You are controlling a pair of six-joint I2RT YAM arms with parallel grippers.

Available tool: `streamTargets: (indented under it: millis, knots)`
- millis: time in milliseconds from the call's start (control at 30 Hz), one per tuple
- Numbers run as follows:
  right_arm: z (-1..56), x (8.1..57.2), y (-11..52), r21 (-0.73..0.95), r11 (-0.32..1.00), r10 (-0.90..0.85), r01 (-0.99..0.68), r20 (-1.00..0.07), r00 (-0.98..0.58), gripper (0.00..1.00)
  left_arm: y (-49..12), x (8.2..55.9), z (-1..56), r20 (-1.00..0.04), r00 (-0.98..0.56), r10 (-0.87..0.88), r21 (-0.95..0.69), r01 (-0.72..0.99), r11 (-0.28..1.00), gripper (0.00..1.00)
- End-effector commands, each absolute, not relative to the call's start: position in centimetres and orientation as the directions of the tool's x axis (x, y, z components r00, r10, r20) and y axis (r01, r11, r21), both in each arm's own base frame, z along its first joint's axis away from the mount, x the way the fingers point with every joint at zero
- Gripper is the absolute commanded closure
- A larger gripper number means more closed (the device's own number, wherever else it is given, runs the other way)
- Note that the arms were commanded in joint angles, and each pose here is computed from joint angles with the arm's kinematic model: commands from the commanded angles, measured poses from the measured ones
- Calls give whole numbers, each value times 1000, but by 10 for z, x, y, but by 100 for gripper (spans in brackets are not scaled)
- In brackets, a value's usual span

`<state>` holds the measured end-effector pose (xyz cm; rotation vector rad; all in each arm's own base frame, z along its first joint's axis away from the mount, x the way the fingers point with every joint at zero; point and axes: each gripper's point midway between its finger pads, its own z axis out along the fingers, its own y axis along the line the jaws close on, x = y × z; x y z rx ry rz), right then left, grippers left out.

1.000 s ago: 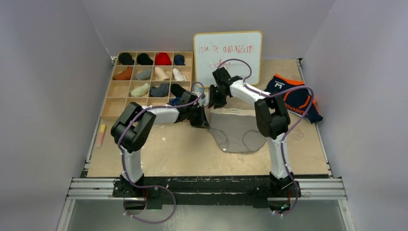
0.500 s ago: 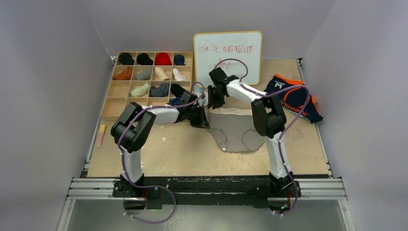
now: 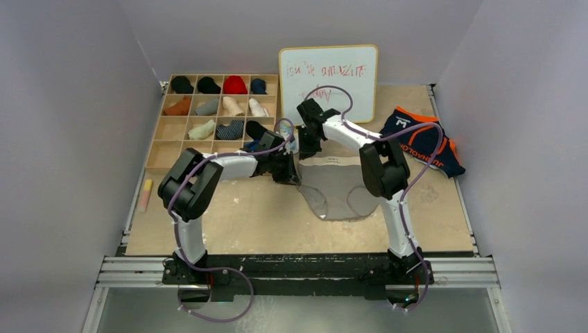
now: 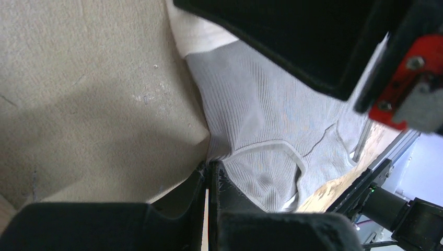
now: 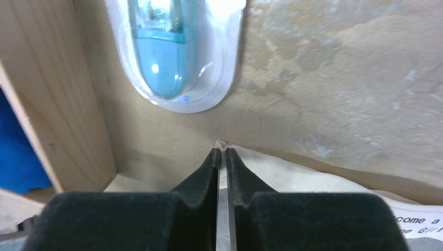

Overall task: Roll the underwear
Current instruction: Fold the underwear at the center of the board.

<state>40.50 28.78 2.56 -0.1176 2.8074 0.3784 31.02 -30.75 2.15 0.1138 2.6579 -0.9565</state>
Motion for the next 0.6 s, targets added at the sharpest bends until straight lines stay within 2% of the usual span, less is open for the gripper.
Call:
streamTargets:
  millis: [0, 100, 367, 567]
  knots:
    - [35, 400, 307, 412, 907, 14, -90, -243, -970, 94, -306, 319, 44, -383, -923, -38, -594, 214, 776, 100]
    - [53, 406, 315, 488, 866, 33, -110, -275, -961, 100, -302, 320, 47, -396, -917, -39, -577, 216, 787, 100]
    - [73, 414, 310, 599, 796, 96, -88, -269, -958, 100, -297, 320, 69, -423, -905, -48, -577, 228, 785, 100]
    - [98, 422, 291, 736, 673, 171, -81, -262, -950, 100, -303, 316, 93, -424, -905, -18, -595, 264, 759, 100]
